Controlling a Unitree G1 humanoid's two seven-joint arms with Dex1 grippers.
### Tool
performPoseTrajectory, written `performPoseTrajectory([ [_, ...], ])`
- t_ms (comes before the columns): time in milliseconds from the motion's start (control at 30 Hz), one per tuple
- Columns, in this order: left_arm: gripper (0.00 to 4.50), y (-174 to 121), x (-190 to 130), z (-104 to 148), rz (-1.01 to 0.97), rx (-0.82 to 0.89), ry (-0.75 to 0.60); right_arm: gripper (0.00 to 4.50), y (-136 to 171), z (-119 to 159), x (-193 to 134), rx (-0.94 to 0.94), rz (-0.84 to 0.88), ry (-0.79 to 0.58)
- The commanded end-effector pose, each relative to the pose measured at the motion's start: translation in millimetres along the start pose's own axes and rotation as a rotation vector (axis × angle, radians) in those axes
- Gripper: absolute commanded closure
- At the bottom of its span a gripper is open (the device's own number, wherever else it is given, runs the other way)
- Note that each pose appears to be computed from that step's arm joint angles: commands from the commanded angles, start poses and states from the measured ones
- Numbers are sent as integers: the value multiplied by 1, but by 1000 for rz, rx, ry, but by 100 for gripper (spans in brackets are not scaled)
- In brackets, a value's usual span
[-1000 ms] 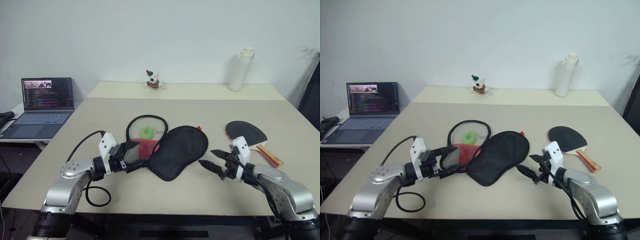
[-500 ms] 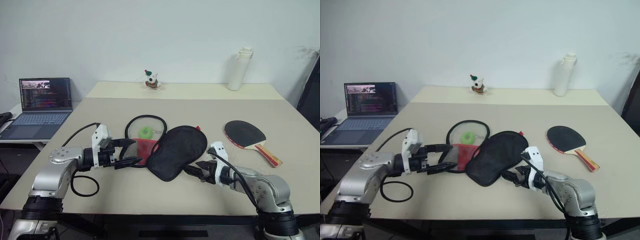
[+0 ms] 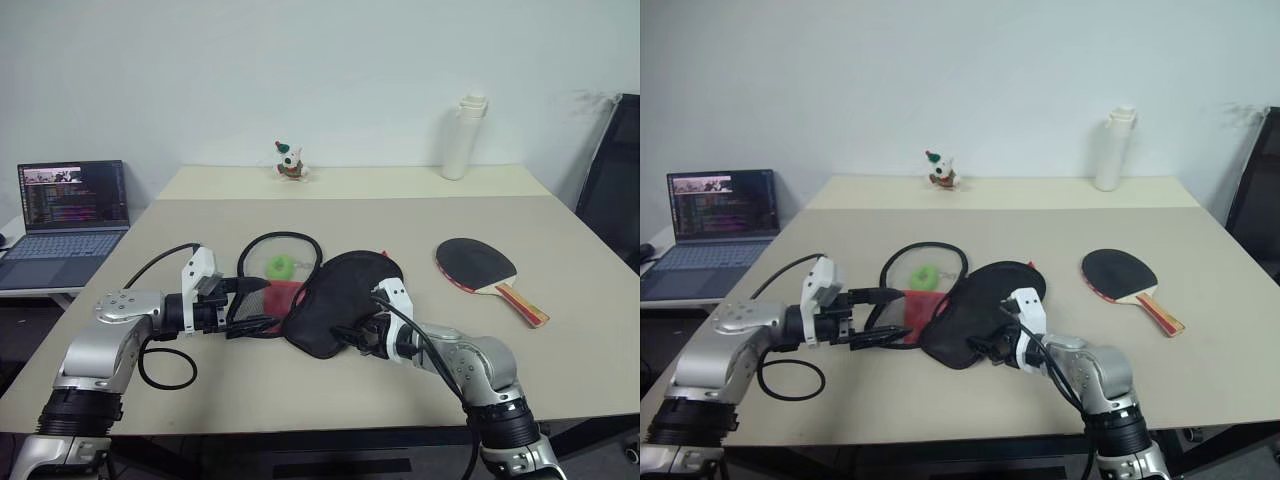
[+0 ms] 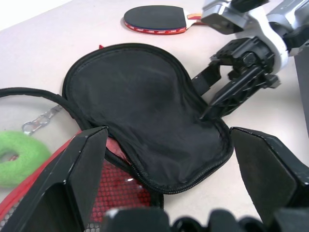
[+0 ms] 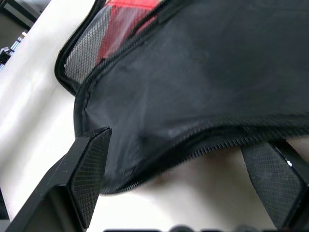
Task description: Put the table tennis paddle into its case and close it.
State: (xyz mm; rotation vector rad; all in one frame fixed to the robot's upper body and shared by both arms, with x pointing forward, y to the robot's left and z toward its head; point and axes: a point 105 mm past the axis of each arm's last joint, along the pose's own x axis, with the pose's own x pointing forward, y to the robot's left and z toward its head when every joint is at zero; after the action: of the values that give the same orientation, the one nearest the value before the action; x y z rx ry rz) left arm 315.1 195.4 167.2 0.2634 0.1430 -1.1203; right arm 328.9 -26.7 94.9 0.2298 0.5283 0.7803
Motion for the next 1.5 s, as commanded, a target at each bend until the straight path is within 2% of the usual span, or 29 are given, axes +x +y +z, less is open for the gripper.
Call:
performPoseTrajectory([
  [33,0,-4,-5,13,-22,37,-7,132,0,12,-2,-28,-8,-42],
  [267,0,-10,-6,8,-39,29,15,391,-16,14,-18,-14,-34,-25],
  [333,0,-14,-4,7,-53,28,16,445,-26,15,-24,-17,-50,-14],
  [533,0,-25,2,5,-88,33,27,445,-67,26,-48,-18,-116,49],
  [767,0,-26,5,6,-106,46,32,445,-98,41,-65,-53,-140,117],
  [1033,0,-25,7,8,-117,64,41,445,-119,47,-73,-98,-163,169],
  [1267,0,-25,9,8,-123,75,44,445,-125,60,-69,-116,-174,144],
  [1367,0,-24,9,8,-124,78,47,383,-128,61,-70,-123,-190,143],
  [1500,0,-24,9,8,-125,83,47,245,-136,66,-81,-182,-240,132],
])
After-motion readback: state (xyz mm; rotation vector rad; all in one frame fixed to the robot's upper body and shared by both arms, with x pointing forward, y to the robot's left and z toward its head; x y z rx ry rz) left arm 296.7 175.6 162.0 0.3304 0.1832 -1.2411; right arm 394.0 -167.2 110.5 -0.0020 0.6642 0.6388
